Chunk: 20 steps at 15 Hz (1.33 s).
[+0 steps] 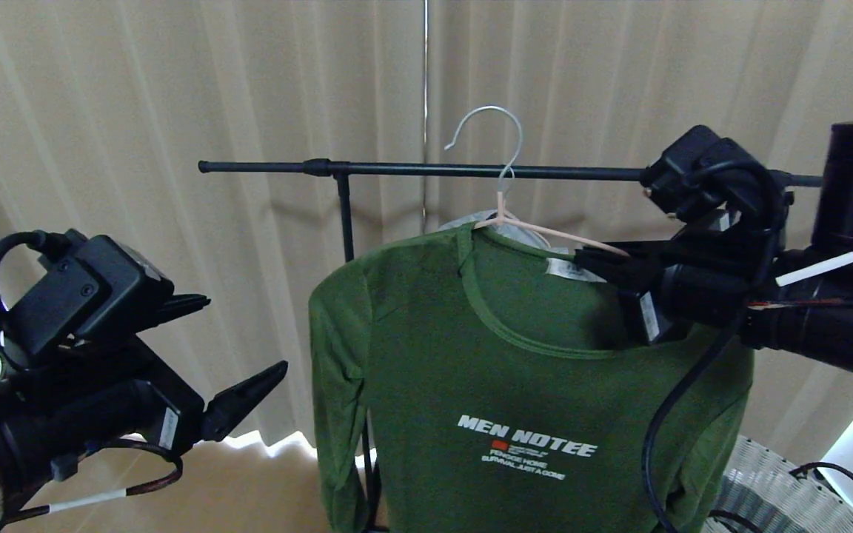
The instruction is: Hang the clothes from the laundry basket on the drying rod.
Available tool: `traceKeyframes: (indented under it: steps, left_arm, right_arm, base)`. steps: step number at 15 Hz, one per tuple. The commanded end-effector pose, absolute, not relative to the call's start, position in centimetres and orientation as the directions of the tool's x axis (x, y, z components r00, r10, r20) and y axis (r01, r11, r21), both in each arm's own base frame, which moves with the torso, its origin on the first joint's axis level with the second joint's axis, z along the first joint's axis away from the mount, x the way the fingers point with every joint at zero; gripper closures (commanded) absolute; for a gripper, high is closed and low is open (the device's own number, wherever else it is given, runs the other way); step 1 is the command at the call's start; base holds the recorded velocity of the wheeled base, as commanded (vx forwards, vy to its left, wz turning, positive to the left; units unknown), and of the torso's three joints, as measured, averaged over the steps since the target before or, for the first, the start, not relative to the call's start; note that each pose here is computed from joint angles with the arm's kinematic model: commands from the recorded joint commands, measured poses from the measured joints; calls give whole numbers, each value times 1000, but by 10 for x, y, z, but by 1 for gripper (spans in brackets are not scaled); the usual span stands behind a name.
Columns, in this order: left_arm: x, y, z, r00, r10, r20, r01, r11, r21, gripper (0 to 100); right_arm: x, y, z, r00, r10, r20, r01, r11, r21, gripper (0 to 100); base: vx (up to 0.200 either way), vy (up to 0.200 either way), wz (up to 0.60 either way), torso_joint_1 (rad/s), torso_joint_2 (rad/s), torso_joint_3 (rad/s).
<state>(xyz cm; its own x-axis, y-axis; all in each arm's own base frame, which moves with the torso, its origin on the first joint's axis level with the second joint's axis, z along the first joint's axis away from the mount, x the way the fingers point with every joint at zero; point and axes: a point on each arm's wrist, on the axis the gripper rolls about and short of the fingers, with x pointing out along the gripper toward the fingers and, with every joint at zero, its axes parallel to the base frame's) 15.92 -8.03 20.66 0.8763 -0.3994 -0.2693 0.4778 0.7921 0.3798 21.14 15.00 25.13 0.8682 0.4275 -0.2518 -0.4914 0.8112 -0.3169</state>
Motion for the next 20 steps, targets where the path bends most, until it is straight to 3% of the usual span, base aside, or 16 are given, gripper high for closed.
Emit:
traceKeyframes:
  steps: [1,4,11,12,16,20]
  left_arm:
    - [175,-78,196,864,-405,-300,493,801,339,0]
    - [195,-82,179,822,-493,-284,564,774,287,0]
    - [215,-87,165,818,-500,-283,570,773,280,0]
    - [214,-87,165,817,-503,-282,572,770,282,100]
    - [210,-83,161,819,-492,-295,566,774,284,100]
    - [206,-54,158,872,-386,-302,472,826,308,100]
  right_arm:
    - [198,136,263,882,426,-203,-471,826,-309,100]
    - [184,128,270,869,466,-168,-495,816,-298,100]
    - [176,123,277,855,499,-139,-517,805,-291,100]
    - [176,123,277,855,499,-139,-517,805,-291,100]
    - [177,123,276,863,491,-120,-504,812,-294,100]
    - [188,106,277,907,404,-119,-421,857,-296,100]
  base:
    - [0,0,0,0,0,0]
    - [0,0,0,0,0,0]
    - [0,0,0,0,0,0]
    - [0,0,0,0,0,0]
    - [0,0,0,0,0,0]
    - [0,0,0,0,0,0]
